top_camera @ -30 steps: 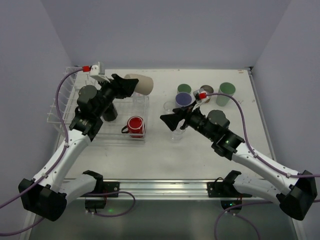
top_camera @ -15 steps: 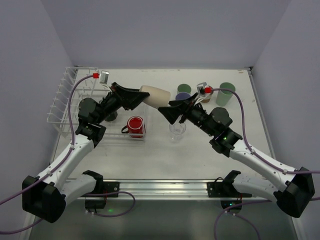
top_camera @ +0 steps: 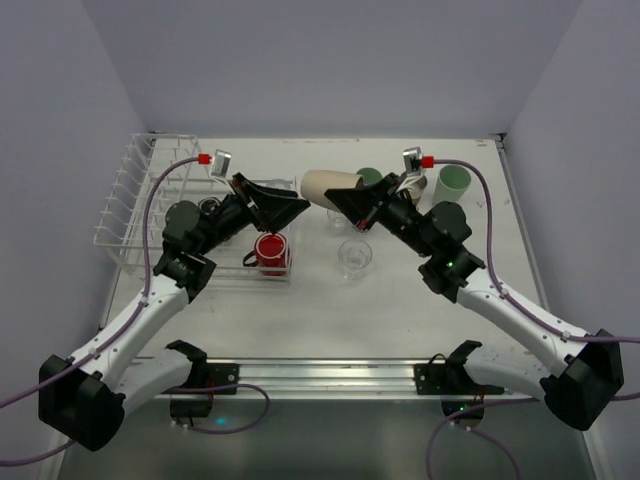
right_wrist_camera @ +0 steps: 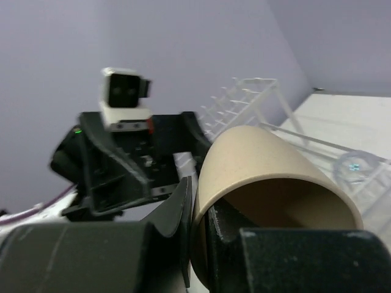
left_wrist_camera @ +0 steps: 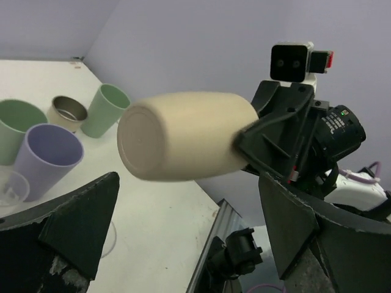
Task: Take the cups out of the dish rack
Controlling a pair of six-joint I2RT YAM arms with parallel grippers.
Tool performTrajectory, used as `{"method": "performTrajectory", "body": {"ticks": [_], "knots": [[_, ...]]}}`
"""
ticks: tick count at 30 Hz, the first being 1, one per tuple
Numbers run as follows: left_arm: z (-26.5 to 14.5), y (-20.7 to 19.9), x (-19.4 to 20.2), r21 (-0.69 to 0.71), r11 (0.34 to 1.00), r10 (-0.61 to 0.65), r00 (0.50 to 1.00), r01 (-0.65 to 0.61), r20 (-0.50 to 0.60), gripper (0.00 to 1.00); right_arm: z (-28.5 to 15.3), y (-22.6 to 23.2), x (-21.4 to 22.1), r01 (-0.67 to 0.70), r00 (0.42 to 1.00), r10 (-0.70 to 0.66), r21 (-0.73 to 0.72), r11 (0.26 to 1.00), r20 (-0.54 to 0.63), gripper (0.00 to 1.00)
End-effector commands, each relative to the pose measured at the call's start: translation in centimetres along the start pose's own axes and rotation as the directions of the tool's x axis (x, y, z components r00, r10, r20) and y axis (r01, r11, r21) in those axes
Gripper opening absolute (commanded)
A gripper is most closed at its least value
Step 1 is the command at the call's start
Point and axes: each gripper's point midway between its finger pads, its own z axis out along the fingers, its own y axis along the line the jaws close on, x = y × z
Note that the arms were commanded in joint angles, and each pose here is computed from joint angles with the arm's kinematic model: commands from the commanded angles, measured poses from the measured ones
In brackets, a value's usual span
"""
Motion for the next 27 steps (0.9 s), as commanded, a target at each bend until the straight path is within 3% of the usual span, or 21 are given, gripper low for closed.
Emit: {"method": "performTrajectory", "body": {"ticks": [1, 6, 11, 12, 13, 15, 21, 24, 27], "knots": [[-1.0, -0.7, -2.3, -0.113, 0.982, 0.155, 0.987, -0.151, 0.034, 1.00, -1.1, -3.8, -1.3, 0.014, 1.000, -0.018, 0.134, 0.991, 0.025, 0.00], [-4.1, 1.0, -4.2, -0.350, 0.893, 0.304, 0.953, -0.281, 0.011, 1.00, -3.0, -7.2, -1.3, 0.082, 0.995, -0.066, 0.261, 0.962, -0.068, 0.00], [-7.3, 3.1, -3.4, -0.464, 0.776, 0.409, 0.901, -0.428, -0.146, 1.00, -4.3, -10.2, -0.6, 0.205, 0.961, -0.103, 0.408, 0.890, -0.258, 0.00], [-8.2, 4.1, -2.8, -0.499, 0.745, 0.402, 0.895, -0.442, -0.193, 1.00, -4.0, -9.8, -2.2, 0.255, 0.950, -0.150, 0.409, 0.876, -0.273, 0.00], [-8.7, 4.4, -2.7, -0.513, 0.724, 0.410, 0.886, -0.460, -0.216, 1.00, -4.6, -11.6, -1.0, 0.269, 0.932, -0.106, 0.464, 0.844, -0.347, 0.00], [-10.1, 5.6, -2.8, -0.566, 0.659, 0.434, 0.865, -0.496, -0.253, 1.00, -4.3, -12.0, -2.5, 0.312, 0.917, -0.129, 0.476, 0.822, -0.377, 0.00], [-11.6, 7.4, -2.2, -0.606, 0.611, 0.471, 0.849, -0.510, -0.240, 1.00, -5.5, -15.3, -4.5, 0.459, 0.850, -0.140, 0.583, 0.671, -0.508, 0.00], [-11.5, 7.8, -1.5, -0.596, 0.619, 0.461, 0.851, -0.512, -0.251, 1.00, -5.5, -16.0, -4.9, 0.503, 0.814, -0.121, 0.585, 0.637, -0.568, 0.00], [-11.7, 8.0, -1.2, -0.596, 0.617, 0.456, 0.851, -0.514, -0.261, 1.00, -6.4, -17.6, -5.9, 0.562, 0.784, -0.106, 0.627, 0.539, -0.611, 0.00]]}}
